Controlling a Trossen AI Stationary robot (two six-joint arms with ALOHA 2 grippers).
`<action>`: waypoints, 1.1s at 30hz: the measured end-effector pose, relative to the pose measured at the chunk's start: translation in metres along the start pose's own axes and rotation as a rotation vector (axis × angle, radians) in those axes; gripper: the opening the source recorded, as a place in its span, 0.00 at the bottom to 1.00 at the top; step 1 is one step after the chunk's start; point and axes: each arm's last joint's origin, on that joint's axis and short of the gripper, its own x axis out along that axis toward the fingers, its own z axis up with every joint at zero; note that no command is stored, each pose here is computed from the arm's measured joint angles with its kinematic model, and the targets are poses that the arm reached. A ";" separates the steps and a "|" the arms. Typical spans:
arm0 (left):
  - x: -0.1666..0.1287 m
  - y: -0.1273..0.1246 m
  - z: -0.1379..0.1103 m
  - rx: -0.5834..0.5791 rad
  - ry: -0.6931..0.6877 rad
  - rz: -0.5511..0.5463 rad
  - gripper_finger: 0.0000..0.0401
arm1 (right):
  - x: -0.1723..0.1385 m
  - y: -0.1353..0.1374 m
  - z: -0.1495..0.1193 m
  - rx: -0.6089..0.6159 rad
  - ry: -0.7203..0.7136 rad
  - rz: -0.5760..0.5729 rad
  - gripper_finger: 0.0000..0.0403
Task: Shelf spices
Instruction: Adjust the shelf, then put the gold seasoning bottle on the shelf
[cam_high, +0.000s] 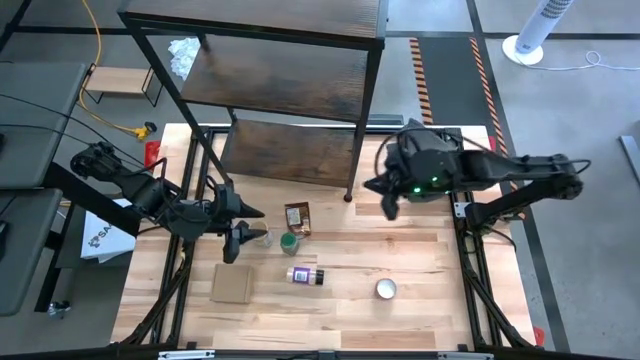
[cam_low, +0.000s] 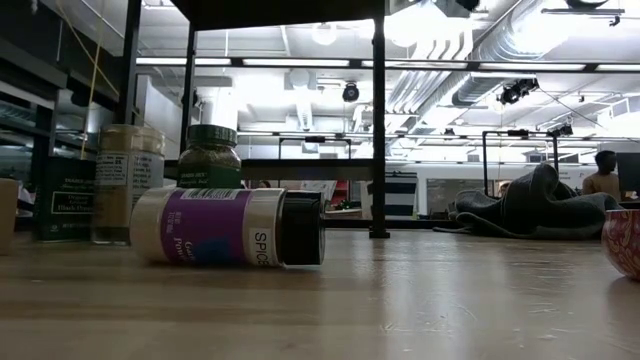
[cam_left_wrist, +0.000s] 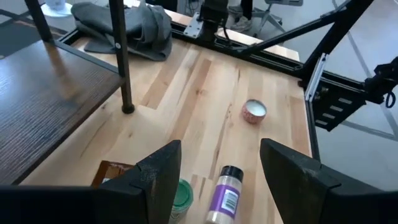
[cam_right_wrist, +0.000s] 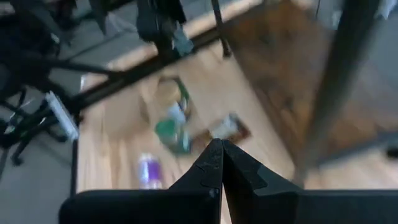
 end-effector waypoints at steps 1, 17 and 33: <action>0.000 0.000 0.000 0.000 0.000 0.001 0.53 | 0.006 0.003 0.002 -0.011 -0.032 -0.022 0.00; 0.001 0.006 0.004 0.059 -0.084 0.140 0.53 | 0.044 -0.010 0.017 -0.089 -0.254 -0.465 0.00; 0.009 0.014 0.011 0.008 -0.058 0.111 0.53 | 0.043 -0.003 0.012 -0.126 -0.135 -0.213 0.00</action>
